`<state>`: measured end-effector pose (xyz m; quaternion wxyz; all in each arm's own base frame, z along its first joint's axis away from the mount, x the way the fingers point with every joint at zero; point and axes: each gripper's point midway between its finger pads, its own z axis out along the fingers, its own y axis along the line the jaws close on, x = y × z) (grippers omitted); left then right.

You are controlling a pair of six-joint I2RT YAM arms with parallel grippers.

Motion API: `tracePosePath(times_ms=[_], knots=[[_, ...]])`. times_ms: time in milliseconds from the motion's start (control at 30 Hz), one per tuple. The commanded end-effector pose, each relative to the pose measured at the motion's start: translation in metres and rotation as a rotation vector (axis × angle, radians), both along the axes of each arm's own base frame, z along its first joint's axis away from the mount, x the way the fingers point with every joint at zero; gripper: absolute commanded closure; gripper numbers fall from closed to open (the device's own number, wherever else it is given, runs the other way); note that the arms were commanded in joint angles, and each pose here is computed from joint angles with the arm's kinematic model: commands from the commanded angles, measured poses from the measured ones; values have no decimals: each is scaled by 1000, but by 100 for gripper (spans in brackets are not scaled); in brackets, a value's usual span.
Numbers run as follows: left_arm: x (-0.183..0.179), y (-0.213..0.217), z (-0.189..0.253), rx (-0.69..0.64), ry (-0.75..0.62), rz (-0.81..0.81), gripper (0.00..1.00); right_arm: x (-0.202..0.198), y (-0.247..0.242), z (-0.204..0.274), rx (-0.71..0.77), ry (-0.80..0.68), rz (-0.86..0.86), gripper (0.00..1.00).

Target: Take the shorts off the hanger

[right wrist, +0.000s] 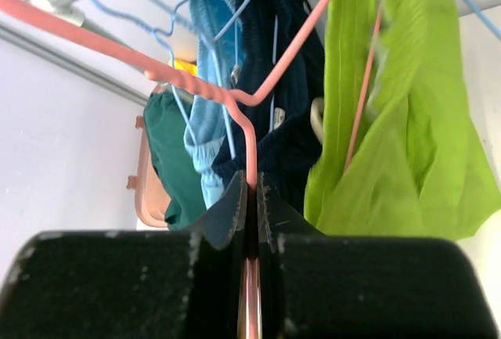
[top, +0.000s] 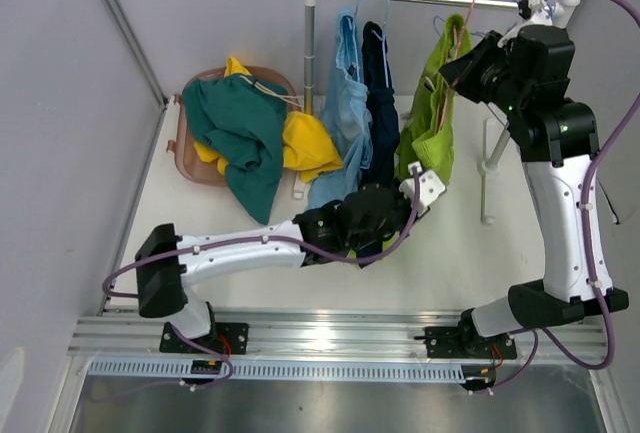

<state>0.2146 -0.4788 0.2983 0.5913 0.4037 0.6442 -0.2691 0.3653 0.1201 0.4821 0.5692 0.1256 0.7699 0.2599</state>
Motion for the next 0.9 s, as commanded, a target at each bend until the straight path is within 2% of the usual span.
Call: tracePosePath(times_ms=[0,67,100,133,233,333,367,400,467,500,533,567,600,633,667,700,733,767,867], knots=[[-75,5,-20,-27,63,-118,100,3,-10,58,55,-171,5,100],[-114,5,-31,-28,88,-165,100,15,-14,56,45,-158,0,100],[-125,11,-52,-8,133,-167,100,14,-20,62,45,-167,-6,100],[-133,10,-55,-18,151,-177,100,16,-21,62,46,-165,-8,100],[-143,10,-63,-31,194,-175,100,18,-24,60,49,-158,-8,100],[-131,5,-49,-42,146,-140,100,11,-21,53,63,-139,8,100],[-119,6,-50,-20,132,-110,100,8,-20,51,66,-130,13,100],[-107,-3,-21,-62,107,-87,100,-6,-21,56,70,-146,21,100],[-71,-4,-35,7,107,-14,100,-14,-21,41,75,-108,22,100],[-55,-12,-1,-47,87,13,100,-21,-20,39,79,-104,29,100],[-38,-12,1,-38,84,52,100,-38,-21,44,86,-124,33,100],[-7,-13,-13,-7,88,111,100,-42,-21,34,85,-98,37,100],[12,-15,22,-42,81,145,100,-49,-22,30,85,-83,36,100],[29,-15,23,-29,85,179,100,-62,-23,34,90,-97,38,100],[64,-14,-2,24,106,238,100,-65,-23,31,87,-89,42,100],[80,-16,43,-42,103,261,100,-70,-24,30,86,-81,42,100],[95,-16,38,-24,121,278,100,-74,-24,32,87,-86,45,100],[124,-18,37,-33,135,323,100,-77,-24,36,86,-97,49,100],[150,-9,42,-33,189,362,100,-76,-26,42,75,-108,42,100]])
